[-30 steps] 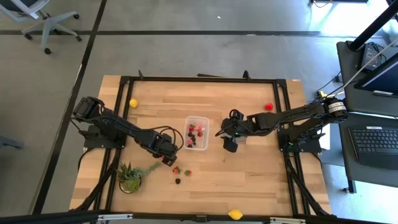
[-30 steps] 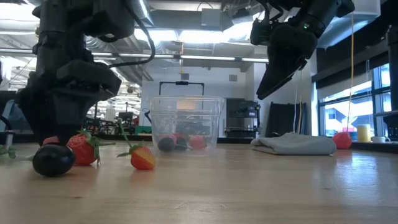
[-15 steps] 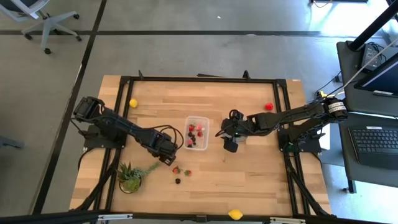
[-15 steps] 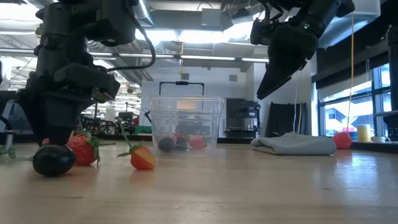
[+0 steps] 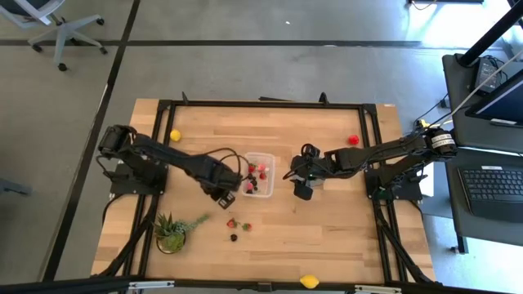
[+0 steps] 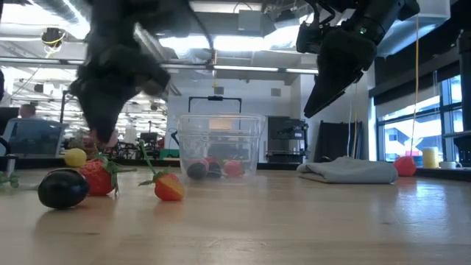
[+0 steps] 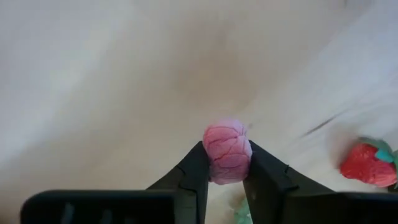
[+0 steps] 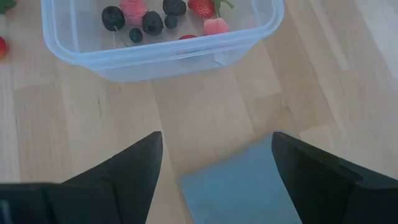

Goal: Pick and placing Produce into tupperware
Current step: Put the peach into the transparent bin

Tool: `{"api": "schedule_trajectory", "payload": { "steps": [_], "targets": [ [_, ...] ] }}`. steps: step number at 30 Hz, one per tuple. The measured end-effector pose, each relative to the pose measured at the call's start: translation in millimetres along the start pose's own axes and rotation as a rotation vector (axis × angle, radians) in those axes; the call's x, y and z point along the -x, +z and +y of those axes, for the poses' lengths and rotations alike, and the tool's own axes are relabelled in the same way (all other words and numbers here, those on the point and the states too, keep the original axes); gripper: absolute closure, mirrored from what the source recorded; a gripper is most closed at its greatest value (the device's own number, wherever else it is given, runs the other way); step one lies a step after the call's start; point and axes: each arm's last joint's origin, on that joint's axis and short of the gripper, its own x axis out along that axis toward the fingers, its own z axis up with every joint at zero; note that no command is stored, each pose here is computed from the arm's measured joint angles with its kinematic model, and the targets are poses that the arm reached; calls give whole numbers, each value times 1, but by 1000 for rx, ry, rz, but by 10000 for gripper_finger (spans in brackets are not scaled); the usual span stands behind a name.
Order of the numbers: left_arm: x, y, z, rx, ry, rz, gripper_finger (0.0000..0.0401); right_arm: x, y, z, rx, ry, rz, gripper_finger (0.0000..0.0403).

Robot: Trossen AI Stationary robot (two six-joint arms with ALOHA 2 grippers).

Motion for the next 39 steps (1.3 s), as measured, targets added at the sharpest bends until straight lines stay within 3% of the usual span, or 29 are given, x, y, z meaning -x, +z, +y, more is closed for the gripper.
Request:
{"api": "schedule_trajectory", "payload": {
  "steps": [7,14,17,27,39],
  "targets": [
    [58,31,-3,-69,86,-162,320,0,0,0,0,0,0,100],
    [92,65,-27,-151,-149,-474,328,0,0,0,0,0,0,100],
    [87,77,-36,-188,-209,-530,319,0,0,0,-1,0,0,100],
    [44,88,-48,-213,-133,-426,313,0,0,0,-3,0,2,100],
    [46,88,-48,-237,-132,-434,265,0,0,0,-3,-1,3,100]
  ]
}}
